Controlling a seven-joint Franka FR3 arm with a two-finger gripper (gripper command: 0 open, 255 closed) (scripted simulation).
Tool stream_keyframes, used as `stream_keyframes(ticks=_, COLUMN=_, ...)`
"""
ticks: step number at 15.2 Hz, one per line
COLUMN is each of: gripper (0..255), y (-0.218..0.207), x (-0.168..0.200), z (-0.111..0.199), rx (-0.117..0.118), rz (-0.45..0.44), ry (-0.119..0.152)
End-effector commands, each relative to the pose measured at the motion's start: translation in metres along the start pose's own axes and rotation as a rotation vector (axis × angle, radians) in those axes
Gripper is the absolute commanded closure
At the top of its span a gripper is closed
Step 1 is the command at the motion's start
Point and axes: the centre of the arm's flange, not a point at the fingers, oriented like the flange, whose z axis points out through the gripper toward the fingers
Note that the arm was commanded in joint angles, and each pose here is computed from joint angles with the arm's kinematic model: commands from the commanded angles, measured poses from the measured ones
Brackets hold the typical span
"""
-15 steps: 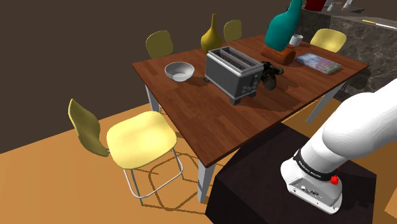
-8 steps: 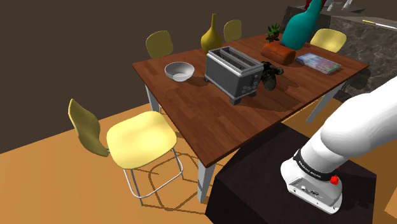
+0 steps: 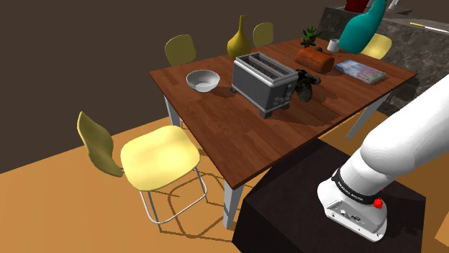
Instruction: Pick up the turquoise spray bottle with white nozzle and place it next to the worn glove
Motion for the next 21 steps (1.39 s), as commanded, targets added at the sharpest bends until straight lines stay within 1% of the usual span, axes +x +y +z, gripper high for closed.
stream_keyframes(ticks=1, gripper=255, y=0.026, x=-0.012, z=0.000, rx=-0.001, rz=-0.002, ry=0.000)
stream_keyframes(ticks=9, gripper=255, y=0.121, x=-0.052, z=0.000, rx=-0.001, rz=-0.002, ry=0.000)
stream_keyframes(ticks=21, gripper=255, y=0.121, x=-0.051, z=0.063, rx=-0.001, rz=-0.002, ry=0.000)
